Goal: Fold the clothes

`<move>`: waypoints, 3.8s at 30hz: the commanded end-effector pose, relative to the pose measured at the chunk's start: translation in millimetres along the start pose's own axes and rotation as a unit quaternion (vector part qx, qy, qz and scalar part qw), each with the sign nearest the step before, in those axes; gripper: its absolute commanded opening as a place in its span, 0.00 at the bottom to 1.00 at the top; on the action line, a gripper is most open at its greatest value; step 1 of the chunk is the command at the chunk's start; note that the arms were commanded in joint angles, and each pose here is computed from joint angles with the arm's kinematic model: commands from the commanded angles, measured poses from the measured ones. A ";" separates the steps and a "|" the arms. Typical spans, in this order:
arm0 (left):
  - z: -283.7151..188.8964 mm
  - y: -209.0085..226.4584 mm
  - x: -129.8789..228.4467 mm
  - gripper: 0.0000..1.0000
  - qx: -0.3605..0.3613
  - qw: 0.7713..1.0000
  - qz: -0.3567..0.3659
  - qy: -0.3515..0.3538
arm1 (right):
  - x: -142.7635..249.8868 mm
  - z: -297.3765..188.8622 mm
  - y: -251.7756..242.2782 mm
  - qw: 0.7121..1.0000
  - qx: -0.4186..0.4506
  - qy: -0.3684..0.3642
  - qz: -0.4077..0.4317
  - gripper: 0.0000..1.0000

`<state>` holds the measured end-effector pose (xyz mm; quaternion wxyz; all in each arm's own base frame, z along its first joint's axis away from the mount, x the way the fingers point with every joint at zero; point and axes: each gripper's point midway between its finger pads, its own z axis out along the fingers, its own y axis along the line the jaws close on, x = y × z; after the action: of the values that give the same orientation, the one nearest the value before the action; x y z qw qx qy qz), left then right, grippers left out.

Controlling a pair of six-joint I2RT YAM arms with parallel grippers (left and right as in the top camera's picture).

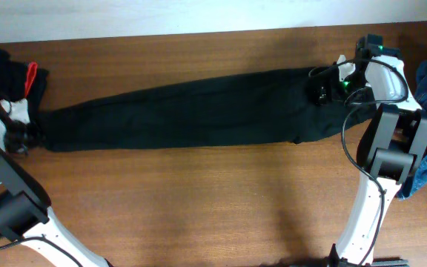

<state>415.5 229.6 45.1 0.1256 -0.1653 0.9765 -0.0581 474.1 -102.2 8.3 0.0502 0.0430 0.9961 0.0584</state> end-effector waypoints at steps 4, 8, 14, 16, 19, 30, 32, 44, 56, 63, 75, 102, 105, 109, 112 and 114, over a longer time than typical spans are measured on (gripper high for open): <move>-85.2 -21.8 -67.4 0.00 -0.019 0.995 0.023 -0.091 | 8.7 21.0 -1.9 1.000 0.003 0.023 0.002 0.99; -121.8 -59.7 -81.6 0.00 -0.014 0.992 0.058 -0.113 | 8.7 21.0 -1.9 1.000 0.003 0.023 0.002 0.99; -125.5 -114.5 -78.4 0.00 -0.029 0.988 0.113 -0.098 | 8.6 20.8 -1.9 1.000 0.003 0.022 0.002 0.99; -122.1 -127.5 -74.6 0.00 -0.050 0.986 0.130 -0.088 | 8.6 20.8 -1.9 1.000 0.003 0.022 0.002 0.99; -118.1 -152.0 -70.5 0.00 -0.070 0.981 0.160 -0.081 | 8.7 21.0 -1.9 1.000 0.003 0.023 0.002 0.99; -106.8 -256.7 -40.6 0.00 -0.042 0.962 0.262 -0.063 | 8.7 21.0 -1.9 1.000 0.003 0.023 0.002 0.99; -105.5 -272.7 -34.2 0.00 -0.036 0.958 0.277 -0.061 | 8.7 21.0 -1.9 1.000 0.003 0.023 0.002 0.99; -100.4 -355.2 13.5 0.00 -0.007 0.940 0.338 -0.042 | 8.7 21.0 -1.9 1.000 0.003 0.023 0.002 0.99; -70.6 -417.2 64.3 0.00 0.009 0.924 0.382 -0.006 | 8.7 21.0 -1.9 1.000 0.003 0.023 0.002 0.99; -32.6 -445.4 88.0 0.00 0.011 0.919 0.393 0.017 | 8.7 21.0 -1.9 1.000 0.003 0.023 0.002 0.99; -35.1 -501.0 118.4 0.00 0.041 0.898 0.437 -0.016 | 8.7 21.0 -1.9 1.000 0.003 0.023 0.002 0.99; 7.9 -528.3 177.0 0.01 0.035 0.875 0.481 0.031 | 8.7 21.0 -1.9 1.000 0.003 0.023 0.002 0.99; 8.1 -528.9 176.8 0.01 0.036 0.875 0.481 0.030 | 8.7 21.0 -1.9 1.000 0.003 0.023 0.002 0.99; 10.9 -528.3 177.5 0.04 0.034 0.875 0.481 0.033 | 8.7 21.0 -1.9 1.000 0.003 0.023 0.002 0.99; 16.2 -527.0 179.1 0.61 0.032 0.875 0.482 0.038 | 8.7 21.0 -1.9 1.000 0.003 0.023 0.002 0.99; 17.9 -527.0 178.9 0.98 0.032 0.875 0.481 0.038 | 8.7 21.0 -1.9 1.000 0.003 0.023 0.002 0.99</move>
<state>420.5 -322.9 76.9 0.1112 0.3318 0.9364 -0.0269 475.0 -101.3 8.3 0.0518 0.0426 0.9960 0.0598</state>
